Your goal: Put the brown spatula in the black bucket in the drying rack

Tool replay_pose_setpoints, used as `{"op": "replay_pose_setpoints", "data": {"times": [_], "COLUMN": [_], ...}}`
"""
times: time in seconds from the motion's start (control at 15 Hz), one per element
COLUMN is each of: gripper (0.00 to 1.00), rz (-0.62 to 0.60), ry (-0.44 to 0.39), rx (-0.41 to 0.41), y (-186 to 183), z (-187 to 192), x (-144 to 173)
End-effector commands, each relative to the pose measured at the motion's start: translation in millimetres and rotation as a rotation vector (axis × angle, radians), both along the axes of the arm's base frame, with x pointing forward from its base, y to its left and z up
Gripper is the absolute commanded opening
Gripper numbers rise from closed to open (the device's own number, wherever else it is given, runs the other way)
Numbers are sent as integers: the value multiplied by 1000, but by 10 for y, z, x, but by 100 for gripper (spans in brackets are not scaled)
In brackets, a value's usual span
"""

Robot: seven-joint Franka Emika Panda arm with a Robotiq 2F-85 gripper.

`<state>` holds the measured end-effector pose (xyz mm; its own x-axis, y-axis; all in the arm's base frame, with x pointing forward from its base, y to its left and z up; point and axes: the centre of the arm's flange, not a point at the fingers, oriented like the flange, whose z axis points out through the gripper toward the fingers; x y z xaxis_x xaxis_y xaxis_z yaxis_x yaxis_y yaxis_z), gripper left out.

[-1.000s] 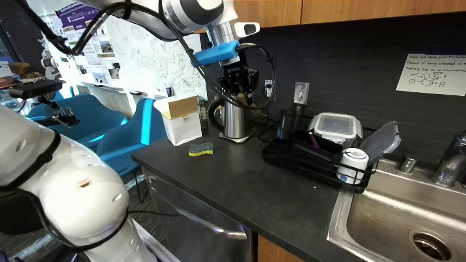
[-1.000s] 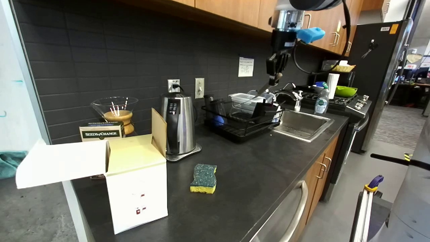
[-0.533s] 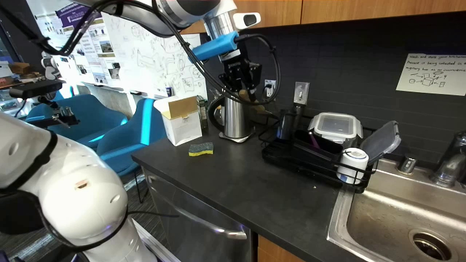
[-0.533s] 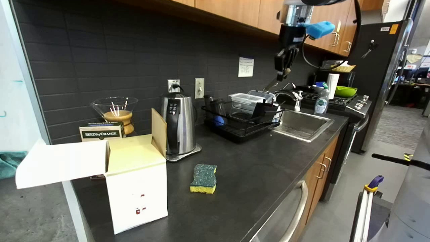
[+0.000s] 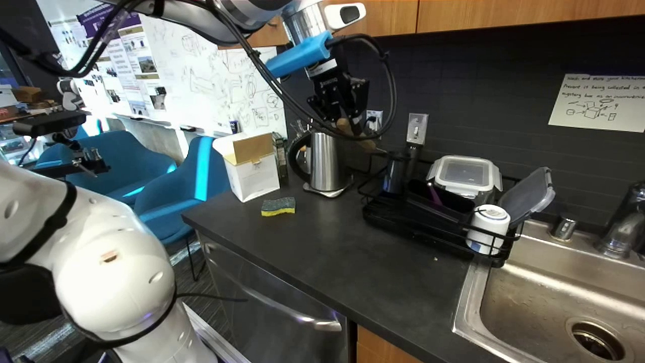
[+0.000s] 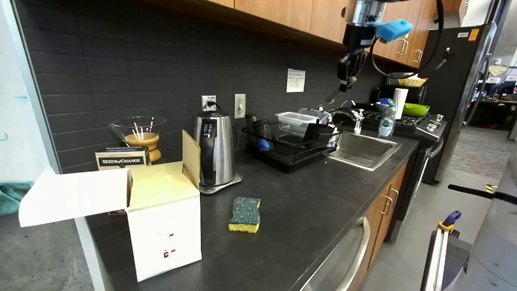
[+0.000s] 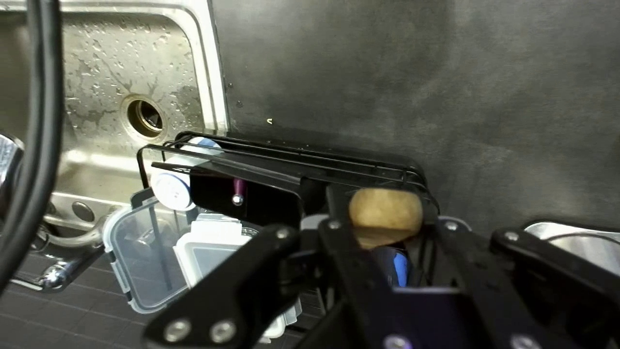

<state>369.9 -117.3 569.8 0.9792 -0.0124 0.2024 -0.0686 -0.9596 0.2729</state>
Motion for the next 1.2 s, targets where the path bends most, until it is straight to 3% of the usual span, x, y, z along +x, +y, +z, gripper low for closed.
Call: {"op": "replay_pose_setpoints", "data": {"times": [0.0, 1.13], "gripper": [8, 8], "rz": [-35, -134], "ry": [-14, -18], "rx": [-19, 50], "y": [-75, -601], "z": [106, 215], "x": [-127, -256]}}
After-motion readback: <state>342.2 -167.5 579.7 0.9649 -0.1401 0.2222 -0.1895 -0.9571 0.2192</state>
